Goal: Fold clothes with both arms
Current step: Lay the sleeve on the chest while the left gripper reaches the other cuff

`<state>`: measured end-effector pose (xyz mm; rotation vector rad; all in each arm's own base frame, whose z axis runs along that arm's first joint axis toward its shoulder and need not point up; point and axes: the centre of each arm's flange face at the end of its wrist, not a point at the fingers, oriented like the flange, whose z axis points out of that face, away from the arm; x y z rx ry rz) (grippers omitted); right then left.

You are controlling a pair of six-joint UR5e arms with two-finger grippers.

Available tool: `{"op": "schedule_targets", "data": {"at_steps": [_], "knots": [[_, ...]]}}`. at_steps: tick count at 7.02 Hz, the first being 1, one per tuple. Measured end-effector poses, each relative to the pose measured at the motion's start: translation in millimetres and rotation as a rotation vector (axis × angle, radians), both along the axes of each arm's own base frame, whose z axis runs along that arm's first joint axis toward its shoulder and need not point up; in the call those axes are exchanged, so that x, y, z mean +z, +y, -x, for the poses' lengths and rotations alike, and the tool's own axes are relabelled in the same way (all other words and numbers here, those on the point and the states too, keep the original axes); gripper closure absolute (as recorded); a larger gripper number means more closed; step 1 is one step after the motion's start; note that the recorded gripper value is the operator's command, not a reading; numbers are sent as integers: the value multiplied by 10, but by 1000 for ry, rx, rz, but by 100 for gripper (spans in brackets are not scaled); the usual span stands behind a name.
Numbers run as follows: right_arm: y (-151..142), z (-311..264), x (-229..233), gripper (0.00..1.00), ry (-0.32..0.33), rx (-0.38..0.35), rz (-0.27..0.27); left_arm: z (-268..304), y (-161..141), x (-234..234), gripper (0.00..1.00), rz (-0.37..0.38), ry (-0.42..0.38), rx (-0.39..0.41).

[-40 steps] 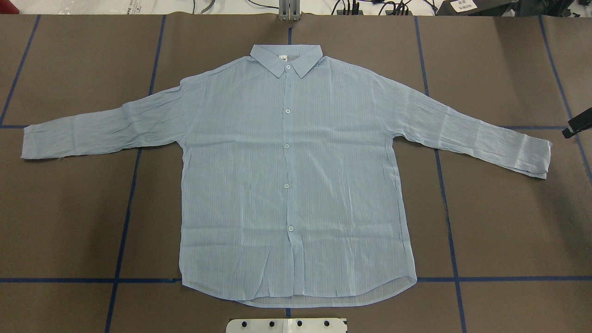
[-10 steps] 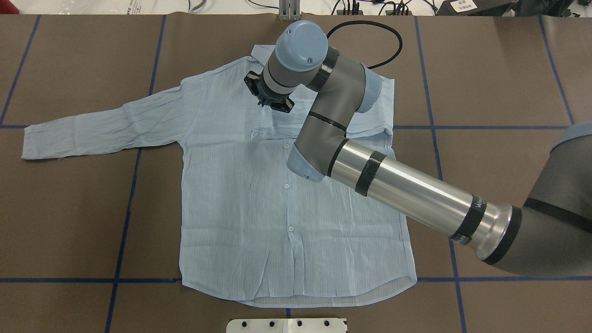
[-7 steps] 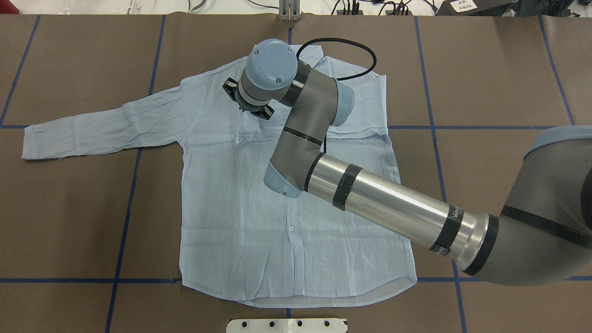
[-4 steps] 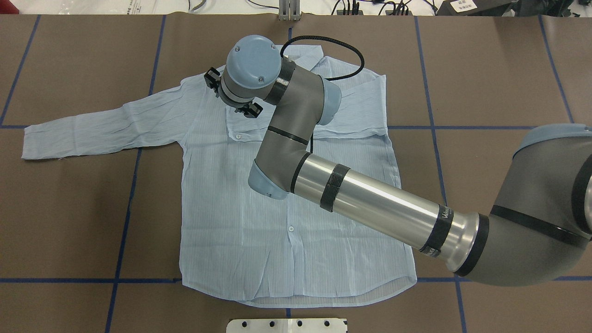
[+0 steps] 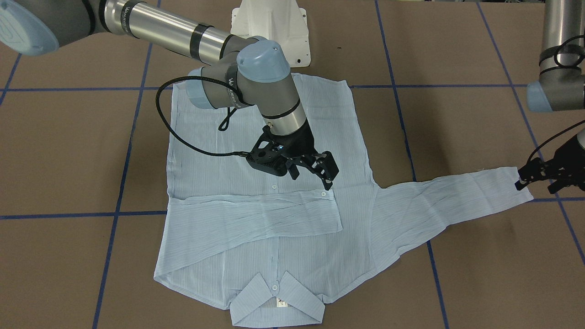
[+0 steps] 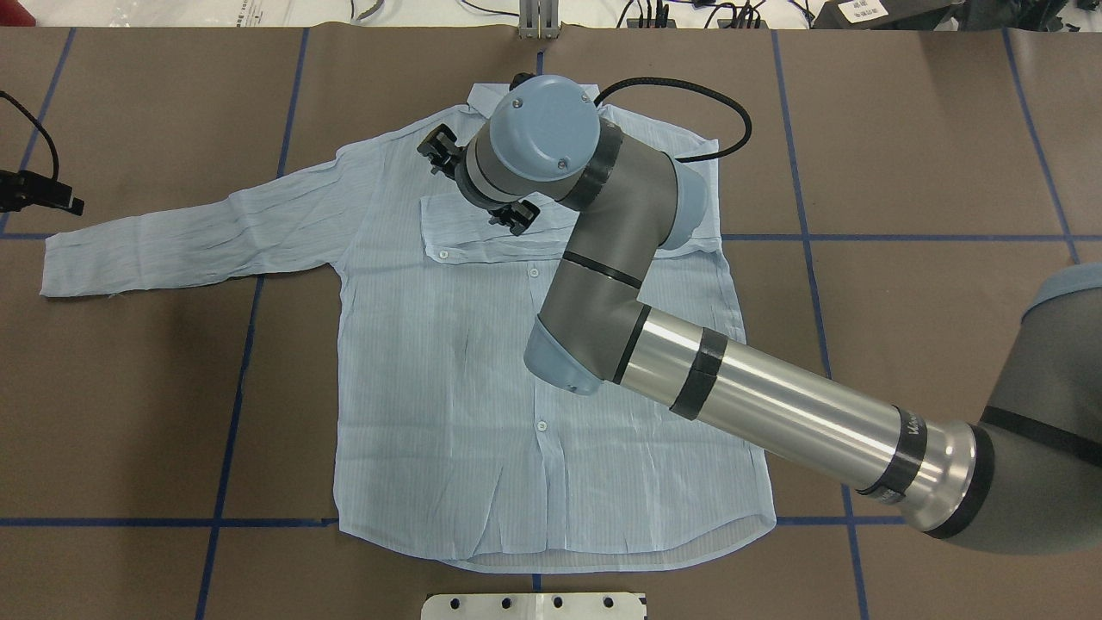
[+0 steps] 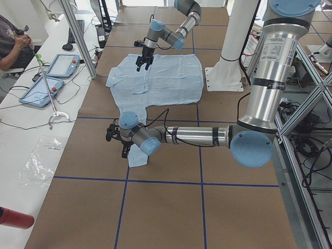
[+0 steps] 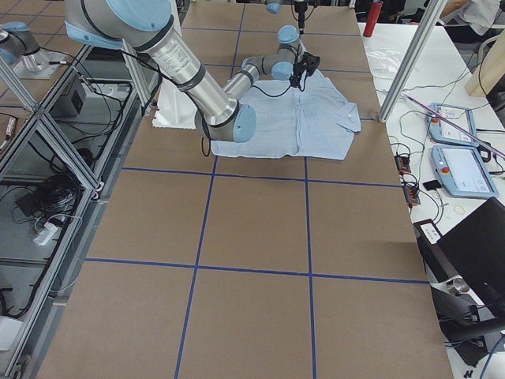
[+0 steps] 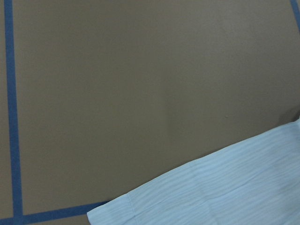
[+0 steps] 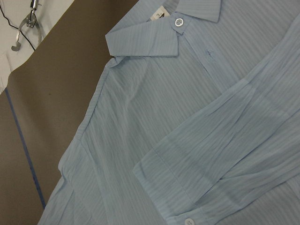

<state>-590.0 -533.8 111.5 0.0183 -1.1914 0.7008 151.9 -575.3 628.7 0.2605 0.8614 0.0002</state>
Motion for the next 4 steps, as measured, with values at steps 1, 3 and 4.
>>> {"op": "schedule_targets", "data": {"at_steps": [1,3,4], "knots": [[20,-41,71,0,3,5,-2,-47,41,210,10,-1,-8,-18],[34,-55,176,0,11,5,-3,-96,92,421,17,8,-14,-24],[35,-55,197,0,13,4,-4,-132,114,479,17,15,-17,-18]]}}
